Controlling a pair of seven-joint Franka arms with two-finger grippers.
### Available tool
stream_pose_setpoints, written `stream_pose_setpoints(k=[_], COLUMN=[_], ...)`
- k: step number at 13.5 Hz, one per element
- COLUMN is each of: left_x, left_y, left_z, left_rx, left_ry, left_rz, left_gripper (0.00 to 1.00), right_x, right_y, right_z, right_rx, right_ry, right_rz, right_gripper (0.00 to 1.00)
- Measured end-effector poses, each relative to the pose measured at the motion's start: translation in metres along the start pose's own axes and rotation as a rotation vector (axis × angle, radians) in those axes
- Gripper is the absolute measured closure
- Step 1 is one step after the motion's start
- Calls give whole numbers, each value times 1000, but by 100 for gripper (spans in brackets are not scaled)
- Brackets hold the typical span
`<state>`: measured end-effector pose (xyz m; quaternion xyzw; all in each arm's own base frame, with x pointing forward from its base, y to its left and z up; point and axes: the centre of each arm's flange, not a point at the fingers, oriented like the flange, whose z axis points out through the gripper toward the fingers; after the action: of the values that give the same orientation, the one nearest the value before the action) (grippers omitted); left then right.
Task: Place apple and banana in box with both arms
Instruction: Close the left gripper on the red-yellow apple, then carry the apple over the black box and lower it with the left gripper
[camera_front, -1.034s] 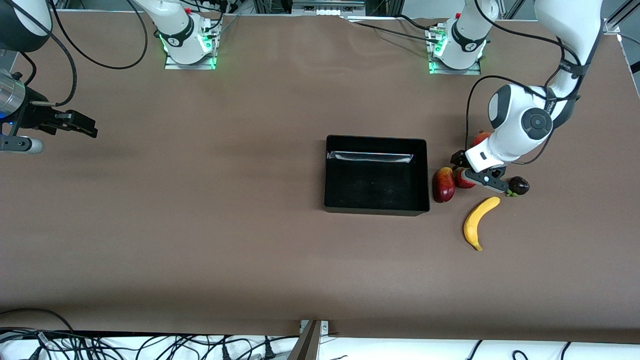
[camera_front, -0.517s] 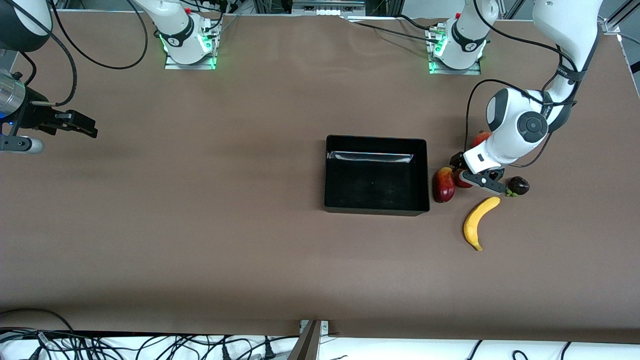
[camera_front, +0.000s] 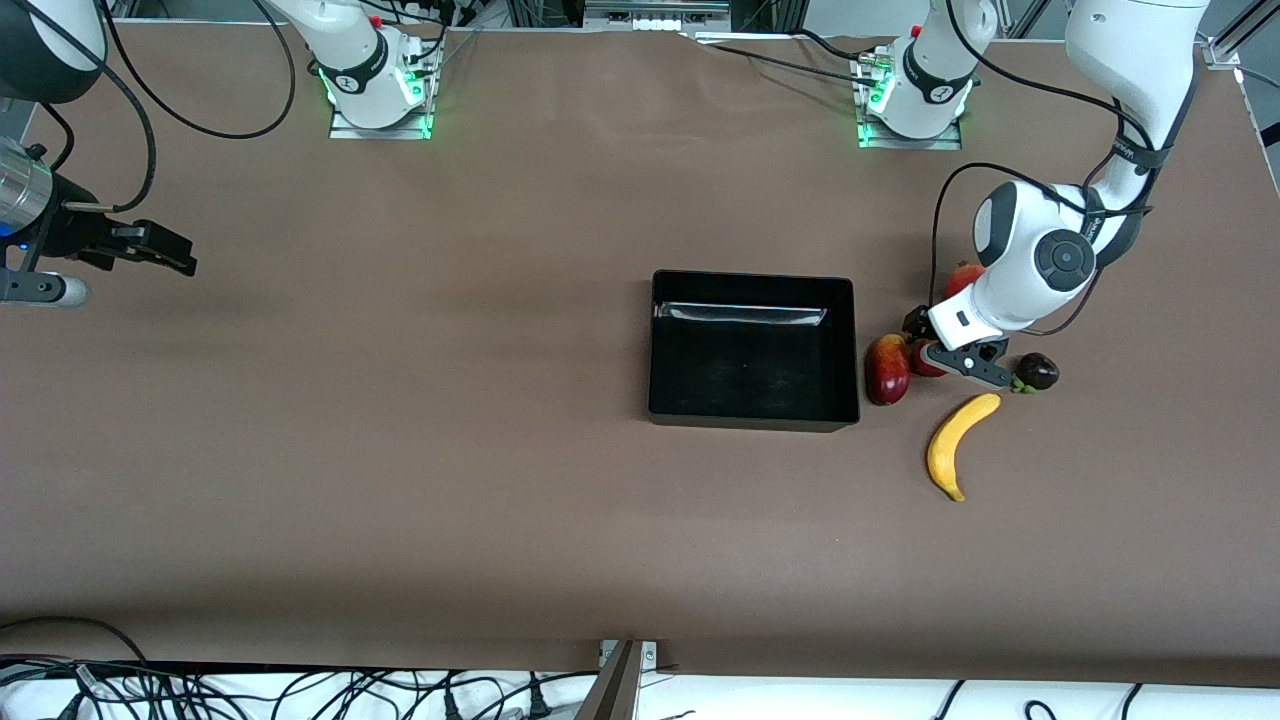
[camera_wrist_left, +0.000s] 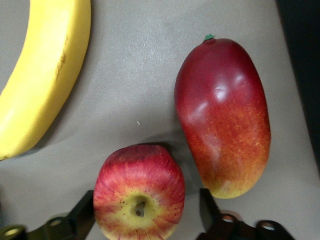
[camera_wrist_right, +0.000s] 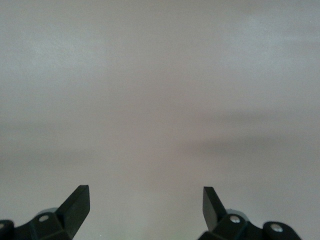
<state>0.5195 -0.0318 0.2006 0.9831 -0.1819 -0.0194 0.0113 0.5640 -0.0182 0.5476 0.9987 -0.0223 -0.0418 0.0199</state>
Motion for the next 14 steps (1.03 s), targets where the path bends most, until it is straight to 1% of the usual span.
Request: stream_pose_setpoints(k=[1, 2, 4, 6, 7, 8, 10, 12, 14], left_x=[1, 3, 13, 28, 38, 48, 66, 76, 84], left_y=[-2, -3, -7, -1, 14, 37, 97, 167, 234], left_z=[-1, -5, -28, -72, -97, -120, -153, -157, -144], left_rx=[2, 6, 24, 46, 50, 45, 5, -43, -76], left_ry=[4, 13, 58, 106, 125, 145, 183, 187, 163], left_rz=[-2, -4, -6, 12, 23, 23, 4, -51, -130], left_gripper=[29, 35, 35, 35, 35, 35, 35, 35, 35], right_x=[0, 0, 0, 0, 0, 0, 0, 0, 0], right_y=[-2, -4, -5, -5, -5, -5, -5, -5, -5], right_z=[0, 0, -1, -1, -1, -1, -1, -1, -1], right_rx=[0, 0, 0, 0, 0, 0, 0, 0, 0], right_ry=[1, 1, 2, 2, 2, 3, 3, 3, 3], right_rz=[-4, -6, -8, -8, -9, -9, -9, -9, -9], right_gripper=[0, 0, 0, 0, 0, 0, 0, 0, 0])
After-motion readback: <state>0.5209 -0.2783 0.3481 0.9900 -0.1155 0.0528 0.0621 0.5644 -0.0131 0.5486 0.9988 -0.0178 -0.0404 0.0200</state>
